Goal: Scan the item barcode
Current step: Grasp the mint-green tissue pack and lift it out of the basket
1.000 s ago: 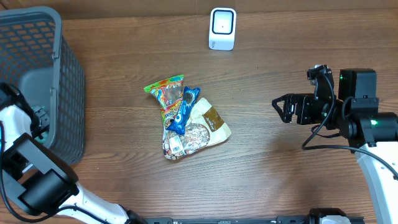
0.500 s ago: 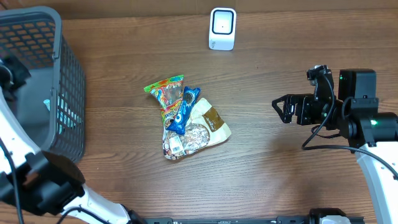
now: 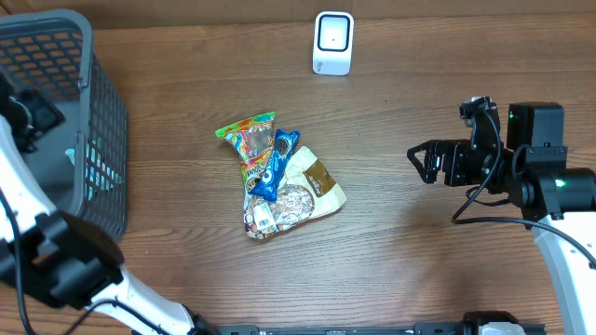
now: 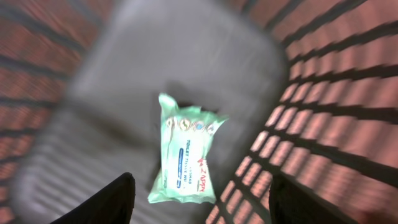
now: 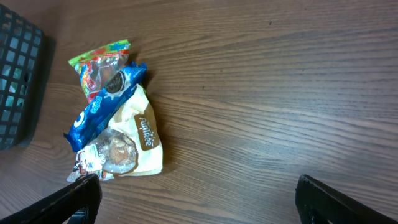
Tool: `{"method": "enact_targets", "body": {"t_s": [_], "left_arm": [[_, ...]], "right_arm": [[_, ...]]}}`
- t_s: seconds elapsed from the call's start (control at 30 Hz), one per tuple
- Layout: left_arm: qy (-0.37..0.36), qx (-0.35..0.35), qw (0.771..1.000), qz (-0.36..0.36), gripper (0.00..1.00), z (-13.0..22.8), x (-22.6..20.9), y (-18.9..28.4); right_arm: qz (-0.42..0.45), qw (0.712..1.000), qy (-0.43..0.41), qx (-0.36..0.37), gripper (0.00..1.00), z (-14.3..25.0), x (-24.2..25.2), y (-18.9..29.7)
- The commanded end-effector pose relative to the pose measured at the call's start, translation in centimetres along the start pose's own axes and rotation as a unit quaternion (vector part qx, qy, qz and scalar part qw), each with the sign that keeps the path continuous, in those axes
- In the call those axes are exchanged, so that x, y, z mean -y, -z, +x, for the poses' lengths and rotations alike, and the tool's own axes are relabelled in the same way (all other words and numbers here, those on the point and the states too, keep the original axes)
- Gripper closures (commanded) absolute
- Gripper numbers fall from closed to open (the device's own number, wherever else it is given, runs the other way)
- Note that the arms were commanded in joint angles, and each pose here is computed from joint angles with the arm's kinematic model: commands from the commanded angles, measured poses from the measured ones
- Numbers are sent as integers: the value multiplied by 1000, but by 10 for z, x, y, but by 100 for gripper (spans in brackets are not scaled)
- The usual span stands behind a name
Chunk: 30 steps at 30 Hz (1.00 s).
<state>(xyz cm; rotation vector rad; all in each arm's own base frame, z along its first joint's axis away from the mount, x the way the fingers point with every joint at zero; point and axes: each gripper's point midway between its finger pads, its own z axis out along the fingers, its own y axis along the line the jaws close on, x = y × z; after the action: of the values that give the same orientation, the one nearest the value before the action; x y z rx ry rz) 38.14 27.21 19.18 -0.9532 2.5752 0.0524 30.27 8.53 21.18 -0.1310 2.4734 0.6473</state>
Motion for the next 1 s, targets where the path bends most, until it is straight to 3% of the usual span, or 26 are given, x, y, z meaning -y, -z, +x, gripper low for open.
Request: {"method": "enact_targets", "body": {"t_s": [0.0,0.47,0.57,0.7,0.97], "left_arm": [[12,-60,998,-7,39,21,-4,-45],[22,-196,980,-15,41,78,-17,-165],[23,-207,978,-16,59,84,-18,-172],[22,-195,980,-15,93,77,-17,-165],[16,-120,993,-8,96,29,-8,-97]], "right_arm": [[-6,1000,11,9,0,-7,-7,5],[-6,1000,8,4,0,-5,-7,5],[-6,1000,7,3,0,-4,-7,5],[-5,1000,7,2,0,-4,-7,5],[-6,1000,7,3,0,-4,-7,5]]}}
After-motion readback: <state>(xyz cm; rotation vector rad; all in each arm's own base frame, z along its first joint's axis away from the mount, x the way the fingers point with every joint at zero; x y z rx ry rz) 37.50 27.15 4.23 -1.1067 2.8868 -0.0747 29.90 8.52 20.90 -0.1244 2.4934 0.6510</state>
